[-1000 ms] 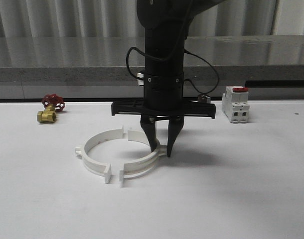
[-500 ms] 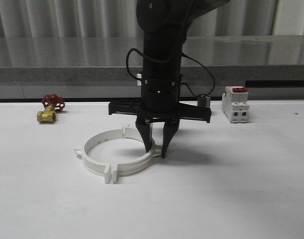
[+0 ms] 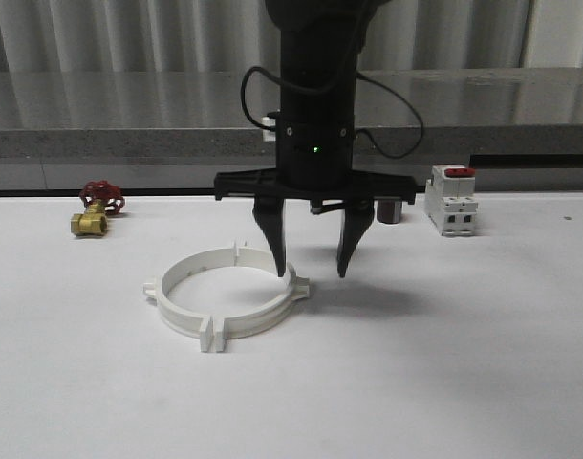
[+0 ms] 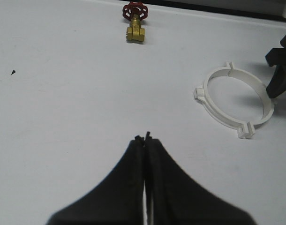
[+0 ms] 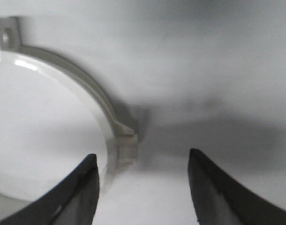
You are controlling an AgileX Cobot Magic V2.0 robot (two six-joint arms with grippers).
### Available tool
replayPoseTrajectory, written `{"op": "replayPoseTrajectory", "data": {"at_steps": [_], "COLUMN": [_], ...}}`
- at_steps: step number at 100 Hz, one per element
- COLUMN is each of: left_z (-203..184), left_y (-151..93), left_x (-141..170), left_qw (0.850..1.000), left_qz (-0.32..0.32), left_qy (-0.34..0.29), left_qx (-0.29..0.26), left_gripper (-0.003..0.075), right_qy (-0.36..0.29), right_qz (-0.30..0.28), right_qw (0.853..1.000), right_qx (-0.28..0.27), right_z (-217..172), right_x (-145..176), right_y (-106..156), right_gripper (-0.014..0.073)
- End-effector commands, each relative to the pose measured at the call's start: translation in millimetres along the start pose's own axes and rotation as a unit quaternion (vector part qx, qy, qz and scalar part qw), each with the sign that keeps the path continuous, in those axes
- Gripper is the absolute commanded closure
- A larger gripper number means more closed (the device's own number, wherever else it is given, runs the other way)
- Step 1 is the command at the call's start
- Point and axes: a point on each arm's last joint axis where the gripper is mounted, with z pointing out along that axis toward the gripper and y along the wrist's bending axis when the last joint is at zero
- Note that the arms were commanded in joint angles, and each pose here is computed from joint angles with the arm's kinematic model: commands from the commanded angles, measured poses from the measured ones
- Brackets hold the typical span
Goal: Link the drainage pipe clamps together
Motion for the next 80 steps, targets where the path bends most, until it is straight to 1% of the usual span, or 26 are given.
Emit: {"op": "replayPoseTrajectory", "data": {"at_steps": [1,10,17,24,28,30,31,34,47,55,67,80], "left_z": [-5,-5,-5,-5,-5,-5,-5,-5,-5,-5,-5,-5], "left_y": [-4,-4,-4,-4,-4,-4,-4,-4,-4,-4,-4,-4], "left_x": [-13,-13,-13,-13,-13,-13,-13,-13,-13,-13,-13,-13], "left_qw": [0.999,0.999,0.999,0.999,0.999,0.999,0.999,0.999,0.999,0.999,0.999,0.999], "left_qz": [0.001,0.001,0.001,0.001,0.001,0.001,0.001,0.001,0.001,0.001,0.001,0.001], "left_qy": [-0.043,-0.043,-0.043,-0.043,-0.043,-0.043,-0.043,-0.043,-0.043,-0.043,-0.043,-0.043], "left_qx": [0.012,0.012,0.012,0.012,0.012,0.012,0.012,0.012,0.012,0.012,0.012,0.012], "left_gripper": [0.074,0.074,0.074,0.074,0.074,0.074,0.074,0.074,0.074,0.074,0.074,0.074], "right_qy": [-0.042,-0.051,-0.056,-0.056,-0.056,-0.058,-0.058,-0.06,-0.076,-0.085,-0.094,-0.111], "right_qz": [-0.045,-0.098,-0.12,-0.136,-0.141,-0.141,-0.141,-0.139,-0.116,-0.103,-0.075,-0.03], "right_qw": [0.998,0.994,0.991,0.989,0.988,0.988,0.988,0.988,0.99,0.991,0.993,0.993], "right_qx": [-0.011,-0.015,-0.016,-0.013,-0.011,-0.011,-0.011,-0.011,-0.012,-0.011,-0.006,-0.004], "right_z": [-53,-68,-78,-88,-92,-96,-96,-100,-116,-125,-139,-156], "right_x": [0,2,4,4,4,3,2,1,-11,-16,-26,-34], "right_y": [-6,-9,-13,-19,-24,-27,-28,-33,-59,-75,-107,-147], "right_gripper": [0.0159,0.016,0.0172,0.0231,0.0286,0.0328,0.0328,0.0383,0.0592,0.0669,0.0658,0.0658]}}
